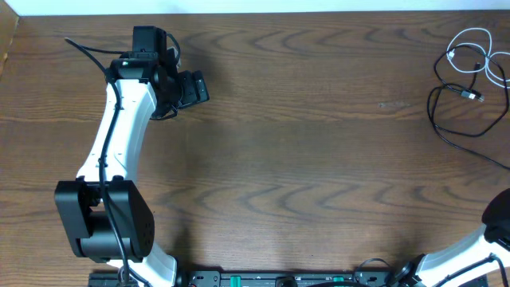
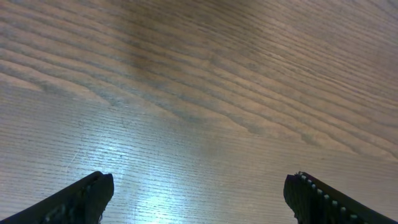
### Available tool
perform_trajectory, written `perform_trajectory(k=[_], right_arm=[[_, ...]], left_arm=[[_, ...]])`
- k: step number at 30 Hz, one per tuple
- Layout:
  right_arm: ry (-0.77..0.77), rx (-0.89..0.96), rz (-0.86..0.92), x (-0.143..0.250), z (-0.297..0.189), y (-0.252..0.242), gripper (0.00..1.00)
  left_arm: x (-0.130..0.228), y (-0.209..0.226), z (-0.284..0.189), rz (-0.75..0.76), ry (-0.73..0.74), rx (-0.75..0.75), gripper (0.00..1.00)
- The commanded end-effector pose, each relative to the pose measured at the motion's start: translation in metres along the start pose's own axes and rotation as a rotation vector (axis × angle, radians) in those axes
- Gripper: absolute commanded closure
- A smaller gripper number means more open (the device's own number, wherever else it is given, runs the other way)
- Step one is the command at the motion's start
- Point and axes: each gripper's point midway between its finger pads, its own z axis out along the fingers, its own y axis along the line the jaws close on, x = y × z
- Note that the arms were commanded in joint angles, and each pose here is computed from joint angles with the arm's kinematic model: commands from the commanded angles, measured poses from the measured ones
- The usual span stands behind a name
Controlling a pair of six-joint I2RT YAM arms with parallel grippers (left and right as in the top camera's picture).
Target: Untangle cables
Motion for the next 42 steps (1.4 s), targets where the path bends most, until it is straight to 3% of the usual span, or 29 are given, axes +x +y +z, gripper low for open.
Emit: perform_trajectory(k=[1,10,17,29,42], right_arm=[[0.100,-0.216,-0.119,0.032,-0.003,0.069,0.01],[0.204,-0.205,-0.324,0.090,-0.007,0.145,0.01],[0.095,-0.257,-0.387,0.102,-0.083,0.166,0.01],[-0.096,-0.330,-0.415,0.110,-0.179,0.163,0.01],[-0.156,-0.331,-0.393,0.109,-0.198,0.159,0.01]], left_arm=[[0.002,0.003,0.002,-0.010,0.007,-0.009,0.05],[0.002,0.003,0.002,-0.009,0.006,-0.010,0.02],[0.002,0.003,0.002,-0.009,0.007,-0.010,0.02],[0.002,0.003,0.002,-0.009,0.007,-0.010,0.02],[0.002,0.003,0.002,-0.010,0.007,-0.010,0.02]])
